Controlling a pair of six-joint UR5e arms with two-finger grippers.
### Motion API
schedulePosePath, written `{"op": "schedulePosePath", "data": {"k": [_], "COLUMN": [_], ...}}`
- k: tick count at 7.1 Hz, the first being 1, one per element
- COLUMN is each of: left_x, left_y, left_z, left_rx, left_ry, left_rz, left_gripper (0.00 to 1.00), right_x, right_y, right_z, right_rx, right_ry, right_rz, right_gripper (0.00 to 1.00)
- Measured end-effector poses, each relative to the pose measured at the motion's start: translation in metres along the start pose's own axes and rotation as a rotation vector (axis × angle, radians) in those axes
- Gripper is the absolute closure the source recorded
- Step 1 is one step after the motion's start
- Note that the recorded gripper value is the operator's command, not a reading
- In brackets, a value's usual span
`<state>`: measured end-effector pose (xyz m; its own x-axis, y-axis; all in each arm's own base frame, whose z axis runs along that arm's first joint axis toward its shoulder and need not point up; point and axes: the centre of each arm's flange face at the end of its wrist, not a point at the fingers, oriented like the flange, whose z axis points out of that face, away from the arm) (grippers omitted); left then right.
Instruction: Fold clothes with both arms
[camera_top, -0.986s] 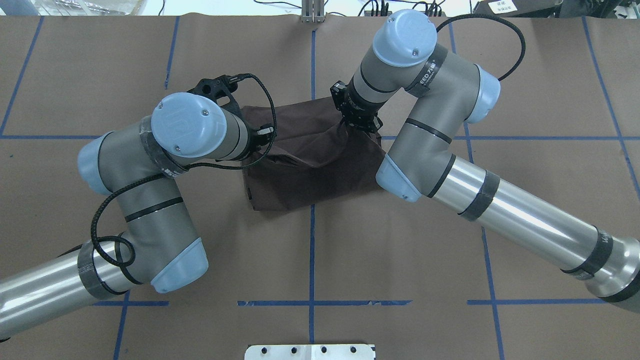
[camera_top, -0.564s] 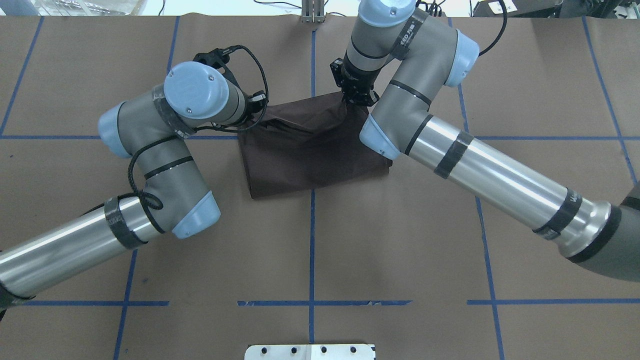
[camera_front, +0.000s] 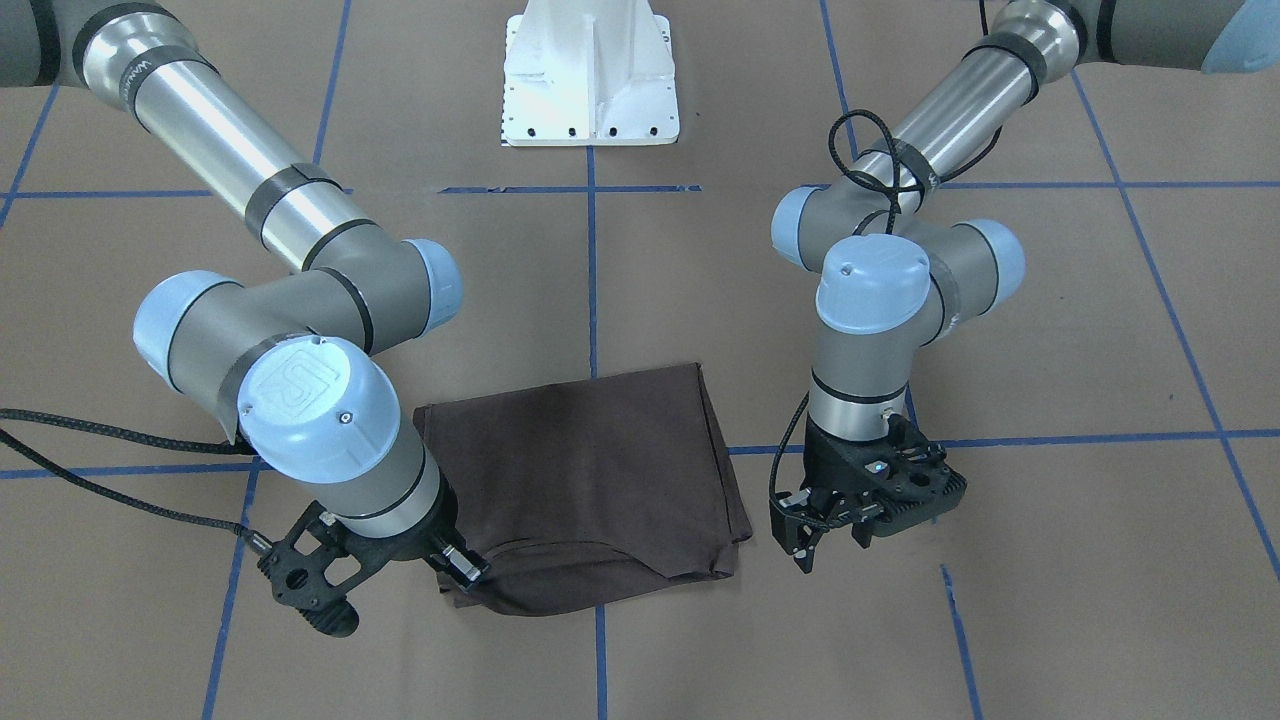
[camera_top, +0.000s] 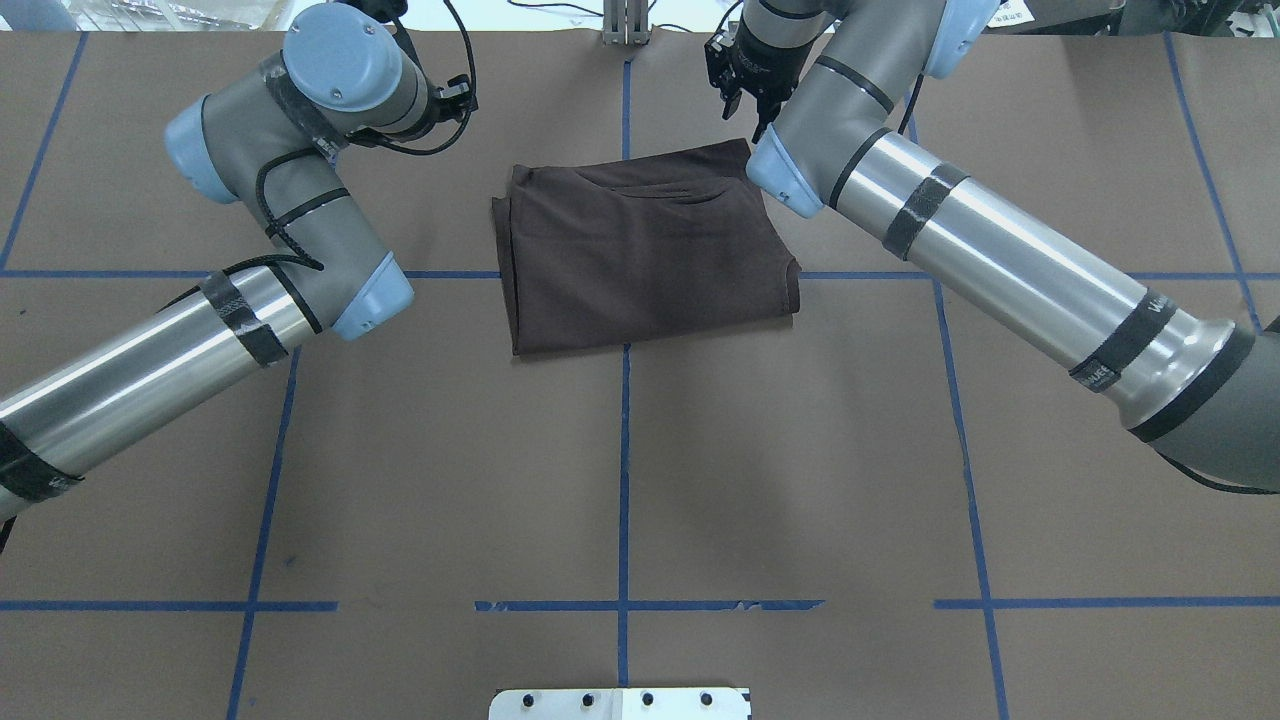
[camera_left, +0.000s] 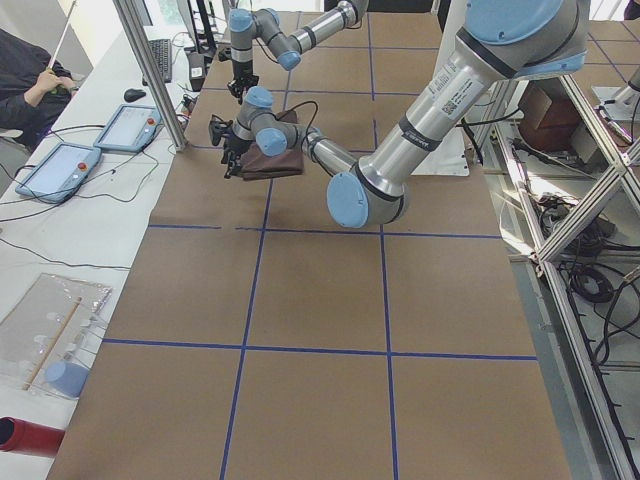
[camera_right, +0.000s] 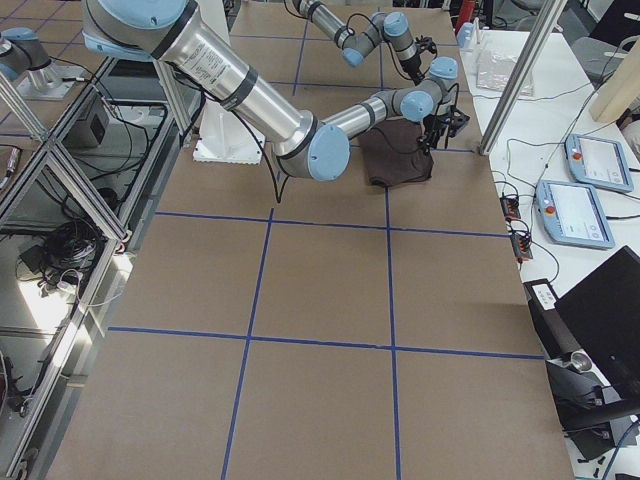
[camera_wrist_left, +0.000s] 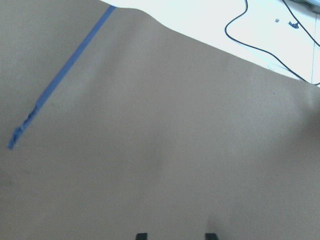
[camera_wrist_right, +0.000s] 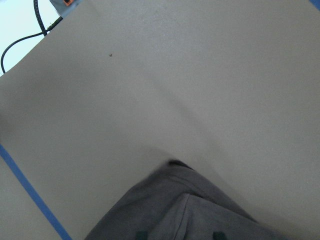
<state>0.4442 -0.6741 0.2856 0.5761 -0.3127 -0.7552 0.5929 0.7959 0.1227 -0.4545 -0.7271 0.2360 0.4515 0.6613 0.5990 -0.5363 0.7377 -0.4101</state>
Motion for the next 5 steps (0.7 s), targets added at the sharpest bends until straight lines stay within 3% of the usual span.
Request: {"op": "schedulePosePath", "data": {"k": [2, 5], "left_x": [-0.006, -0.098], "left_y": [-0.006, -0.035], "left_z": [-0.004, -0.06], "left_rx": [-0.01, -0.109], "left_ry": [0.019, 0.104], "left_rz": [0.044, 0.228], "left_gripper": [0.0, 0.0], "right_x": [0.01, 0.118], "right_y": [-0.035, -0.152], "right_z": [-0.007, -0.051], "right_rx": [0.016, 0.005], "right_ry": [0.01, 0.022], "right_rz": [-0.039, -0.256], "right_gripper": [0.0, 0.0]}}
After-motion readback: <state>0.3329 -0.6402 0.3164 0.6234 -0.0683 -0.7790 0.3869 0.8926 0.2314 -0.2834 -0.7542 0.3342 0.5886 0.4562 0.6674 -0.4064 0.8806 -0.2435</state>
